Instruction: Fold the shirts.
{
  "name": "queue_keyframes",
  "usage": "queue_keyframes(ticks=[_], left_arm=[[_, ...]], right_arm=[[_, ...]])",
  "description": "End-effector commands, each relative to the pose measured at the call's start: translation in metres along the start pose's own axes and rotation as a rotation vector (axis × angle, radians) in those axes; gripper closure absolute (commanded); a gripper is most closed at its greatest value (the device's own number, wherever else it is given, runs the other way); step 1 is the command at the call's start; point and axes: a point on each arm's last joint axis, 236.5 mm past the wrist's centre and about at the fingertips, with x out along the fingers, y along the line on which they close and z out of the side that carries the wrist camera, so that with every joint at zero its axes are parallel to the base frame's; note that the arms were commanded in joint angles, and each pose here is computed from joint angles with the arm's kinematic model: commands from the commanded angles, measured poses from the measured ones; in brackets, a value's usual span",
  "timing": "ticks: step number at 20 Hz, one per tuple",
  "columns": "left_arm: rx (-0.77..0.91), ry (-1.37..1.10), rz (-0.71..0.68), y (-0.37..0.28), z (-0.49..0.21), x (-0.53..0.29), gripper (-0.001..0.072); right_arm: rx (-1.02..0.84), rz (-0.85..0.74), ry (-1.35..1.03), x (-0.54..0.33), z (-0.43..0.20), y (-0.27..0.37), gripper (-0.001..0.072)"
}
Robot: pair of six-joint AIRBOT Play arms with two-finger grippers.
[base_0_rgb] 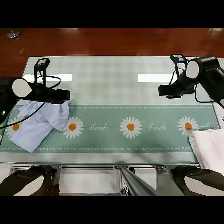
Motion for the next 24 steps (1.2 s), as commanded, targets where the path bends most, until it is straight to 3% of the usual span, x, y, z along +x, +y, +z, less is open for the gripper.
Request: queue_keyframes(ticks=[1, 15, 16, 17, 18, 21, 23, 24], left_arm=[[0.001, 0.001, 0.000, 0.000, 0.000, 0.000, 0.0680], [0.001, -0.014, -0.001, 0.000, 0.003, 0.000, 0.0679], [0.002, -0.036, -0.001, 0.000, 0.009, 0.000, 0.0617], [0.012, -0.058, 0.010, 0.002, 0.014, -0.001, 0.0350], [0.034, -0.073, 0.037, 0.008, 0.019, -0.003, 0.0017], [0.052, -0.110, 0.247, 0.062, 0.041, -0.037, 0.0002], [-0.053, -0.197, 0.403, 0.120, 0.055, -0.064, 0.0003], [-0.151, -0.216, 0.402, 0.139, 0.055, -0.064, 0.0003]], right_arm=[[0.000, 0.000, 0.000, 0.000, 0.000, 0.000, 0.0691], [-0.008, 0.006, -0.094, -0.001, 0.022, 0.001, 0.0691], [0.005, 0.013, -0.125, -0.002, 0.030, 0.003, 0.0667], [0.022, 0.016, -0.132, -0.001, 0.032, 0.004, 0.0317], [0.013, 0.014, -0.131, 0.001, 0.032, 0.003, 0.0078], [-0.055, -0.015, -0.042, 0.002, 0.011, -0.003, 0.0078], [-0.072, -0.018, -0.017, 0.002, 0.005, -0.003, 0.0078], [-0.069, -0.003, -0.018, 0.002, 0.005, 0.001, 0.0079]])
